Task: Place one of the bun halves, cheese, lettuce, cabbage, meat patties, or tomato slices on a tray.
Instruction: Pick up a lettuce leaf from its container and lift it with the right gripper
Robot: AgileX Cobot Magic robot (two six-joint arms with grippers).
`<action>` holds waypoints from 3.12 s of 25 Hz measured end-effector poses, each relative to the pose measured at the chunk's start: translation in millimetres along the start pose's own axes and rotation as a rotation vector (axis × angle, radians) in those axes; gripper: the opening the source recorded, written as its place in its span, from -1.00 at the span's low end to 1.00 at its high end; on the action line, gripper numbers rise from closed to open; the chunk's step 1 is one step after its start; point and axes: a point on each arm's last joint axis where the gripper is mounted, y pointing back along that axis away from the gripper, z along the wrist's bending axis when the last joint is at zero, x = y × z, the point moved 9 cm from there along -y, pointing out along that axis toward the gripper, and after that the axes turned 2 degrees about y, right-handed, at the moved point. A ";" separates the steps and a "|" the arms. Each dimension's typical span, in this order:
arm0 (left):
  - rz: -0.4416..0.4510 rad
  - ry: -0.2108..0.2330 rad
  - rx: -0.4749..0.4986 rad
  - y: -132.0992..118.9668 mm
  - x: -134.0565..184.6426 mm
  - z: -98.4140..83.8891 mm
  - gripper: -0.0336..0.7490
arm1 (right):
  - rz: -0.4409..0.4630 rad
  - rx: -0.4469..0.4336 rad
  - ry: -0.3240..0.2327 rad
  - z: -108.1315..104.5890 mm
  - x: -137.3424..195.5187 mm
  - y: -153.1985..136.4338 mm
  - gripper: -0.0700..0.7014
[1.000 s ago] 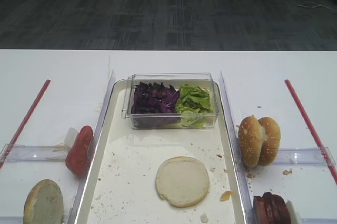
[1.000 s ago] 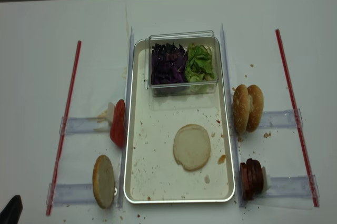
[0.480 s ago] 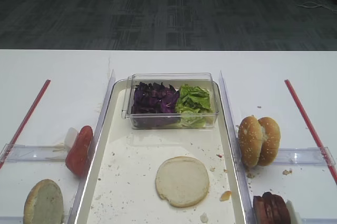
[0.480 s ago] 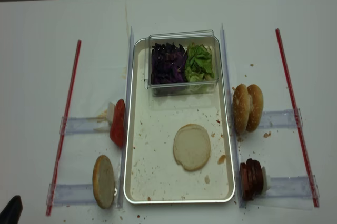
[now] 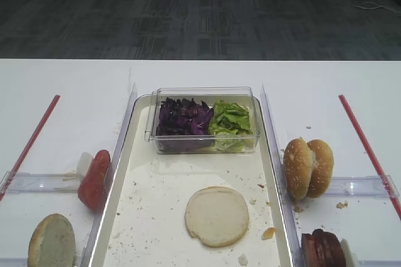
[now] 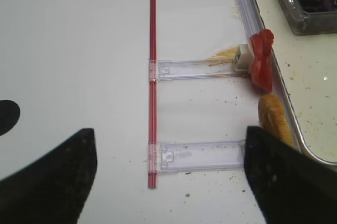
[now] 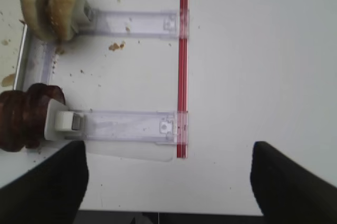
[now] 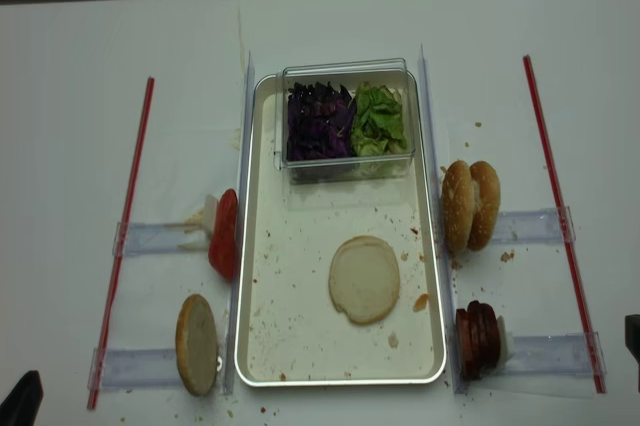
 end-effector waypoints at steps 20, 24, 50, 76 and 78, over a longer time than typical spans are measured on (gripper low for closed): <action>0.000 0.000 0.000 0.0 0.0 0.0 0.53 | 0.550 -0.063 -0.057 3.4 18.6 -71.0 0.87; -0.001 0.001 0.002 0.2 0.0 -0.3 0.53 | 0.548 -0.048 -0.043 0.1 18.0 -71.1 0.87; -0.002 0.001 0.001 0.2 0.0 -0.2 0.52 | 0.535 -0.029 -0.020 -15.6 -93.2 -148.4 0.87; -0.002 0.001 0.001 0.2 0.0 -0.2 0.52 | 0.477 -0.042 0.019 -28.1 -222.3 -248.0 0.87; -0.002 0.001 0.001 0.2 0.0 -0.2 0.52 | 0.466 -0.055 0.014 -25.7 -227.4 -246.7 0.87</action>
